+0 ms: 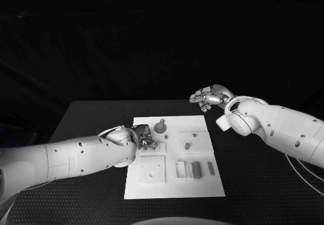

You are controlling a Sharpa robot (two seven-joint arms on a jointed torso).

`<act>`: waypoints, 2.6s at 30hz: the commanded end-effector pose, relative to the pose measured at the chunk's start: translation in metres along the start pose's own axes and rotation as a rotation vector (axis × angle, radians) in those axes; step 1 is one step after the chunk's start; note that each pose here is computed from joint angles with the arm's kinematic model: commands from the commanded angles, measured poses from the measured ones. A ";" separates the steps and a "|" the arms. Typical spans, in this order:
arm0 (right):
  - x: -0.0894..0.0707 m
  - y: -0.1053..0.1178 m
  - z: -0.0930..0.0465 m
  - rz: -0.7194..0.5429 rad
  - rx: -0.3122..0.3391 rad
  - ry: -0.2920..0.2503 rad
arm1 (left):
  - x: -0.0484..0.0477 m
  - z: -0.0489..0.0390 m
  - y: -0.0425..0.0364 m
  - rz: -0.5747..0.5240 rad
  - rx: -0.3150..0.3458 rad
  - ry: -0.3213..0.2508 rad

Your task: Assemble the parts on the task board

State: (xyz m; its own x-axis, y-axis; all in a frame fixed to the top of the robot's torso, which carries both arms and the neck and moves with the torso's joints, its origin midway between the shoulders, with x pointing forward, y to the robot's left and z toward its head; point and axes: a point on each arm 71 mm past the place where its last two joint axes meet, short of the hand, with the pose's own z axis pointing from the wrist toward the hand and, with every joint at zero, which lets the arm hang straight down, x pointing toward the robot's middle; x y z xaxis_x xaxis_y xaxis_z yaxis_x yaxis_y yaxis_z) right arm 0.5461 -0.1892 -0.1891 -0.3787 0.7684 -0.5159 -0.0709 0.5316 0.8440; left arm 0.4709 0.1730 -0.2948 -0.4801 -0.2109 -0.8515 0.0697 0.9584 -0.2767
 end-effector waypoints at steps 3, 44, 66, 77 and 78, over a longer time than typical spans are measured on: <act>0.001 0.001 0.000 0.006 -0.007 0.016 | 0.0129 -0.0019 0.0011 0.036 -0.005 0.063; 0.000 0.000 0.000 0.009 -0.002 0.015 | 0.0137 -0.0010 0.0046 0.029 -0.009 0.081; 0.001 0.000 0.000 0.013 -0.002 0.019 | 0.0181 -0.0030 0.0009 0.024 0.005 0.131; 0.001 0.000 0.000 0.013 -0.002 0.020 | 0.0179 -0.0031 0.0033 0.026 -0.005 0.132; 0.001 0.000 0.000 0.013 -0.002 0.020 | 0.0176 -0.0030 0.0037 0.025 -0.007 0.130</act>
State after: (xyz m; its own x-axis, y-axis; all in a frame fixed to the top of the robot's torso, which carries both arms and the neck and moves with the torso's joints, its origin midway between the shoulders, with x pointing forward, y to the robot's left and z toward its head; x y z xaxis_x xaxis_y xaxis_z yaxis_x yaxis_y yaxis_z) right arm 0.5461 -0.1897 -0.1897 -0.3847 0.7723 -0.5055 -0.0619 0.5248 0.8489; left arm 0.4629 0.1708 -0.3038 -0.5585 -0.1758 -0.8107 0.0900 0.9587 -0.2699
